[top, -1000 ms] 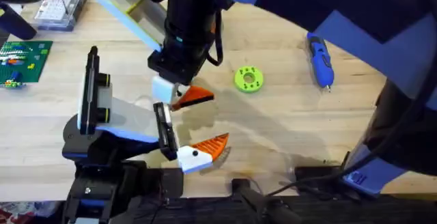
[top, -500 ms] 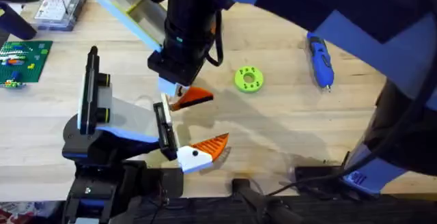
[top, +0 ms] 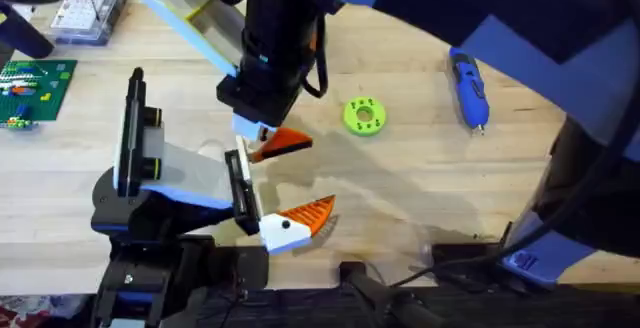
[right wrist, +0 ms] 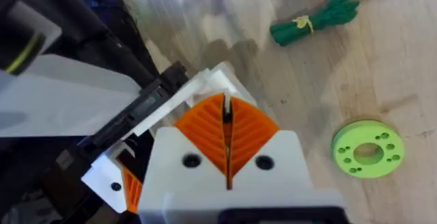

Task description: Pick up the gripper from the table and insert it into the empty holder that is missing its gripper. Then pick up a screw, insert it into the mounting hole, and use the screwdriver to tighten it. Finally, clean up the table by picking up the vegetable and placing it into the bucket.

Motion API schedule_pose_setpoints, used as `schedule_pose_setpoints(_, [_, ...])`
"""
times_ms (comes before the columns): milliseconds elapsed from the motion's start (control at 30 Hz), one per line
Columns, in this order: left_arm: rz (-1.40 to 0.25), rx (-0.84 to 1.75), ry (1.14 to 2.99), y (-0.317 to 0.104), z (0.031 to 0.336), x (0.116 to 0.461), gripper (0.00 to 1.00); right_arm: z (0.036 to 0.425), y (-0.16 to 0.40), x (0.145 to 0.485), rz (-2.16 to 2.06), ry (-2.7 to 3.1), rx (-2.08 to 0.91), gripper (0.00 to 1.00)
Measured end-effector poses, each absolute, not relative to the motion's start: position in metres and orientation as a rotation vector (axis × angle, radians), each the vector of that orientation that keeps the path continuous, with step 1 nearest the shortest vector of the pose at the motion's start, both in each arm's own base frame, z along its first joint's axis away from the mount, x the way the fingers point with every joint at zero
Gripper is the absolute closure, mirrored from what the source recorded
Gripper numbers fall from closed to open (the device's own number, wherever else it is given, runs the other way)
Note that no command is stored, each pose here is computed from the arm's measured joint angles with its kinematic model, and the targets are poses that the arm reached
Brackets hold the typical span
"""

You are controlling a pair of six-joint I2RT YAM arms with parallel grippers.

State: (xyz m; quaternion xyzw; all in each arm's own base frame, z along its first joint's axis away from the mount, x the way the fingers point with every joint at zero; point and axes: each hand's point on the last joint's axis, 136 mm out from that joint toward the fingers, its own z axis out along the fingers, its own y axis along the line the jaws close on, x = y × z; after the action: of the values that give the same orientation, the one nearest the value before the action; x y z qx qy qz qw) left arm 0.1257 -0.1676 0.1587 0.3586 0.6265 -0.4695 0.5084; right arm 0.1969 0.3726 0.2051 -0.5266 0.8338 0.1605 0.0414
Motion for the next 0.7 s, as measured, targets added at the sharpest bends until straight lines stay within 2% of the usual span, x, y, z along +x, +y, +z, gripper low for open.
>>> schedule_pose_setpoints(700, [-1.132,0.864,1.510,-0.1677,0.1587,0.1256,0.012,0.2026,0.3733,0.1896,0.414,2.530,-1.652,0.995])
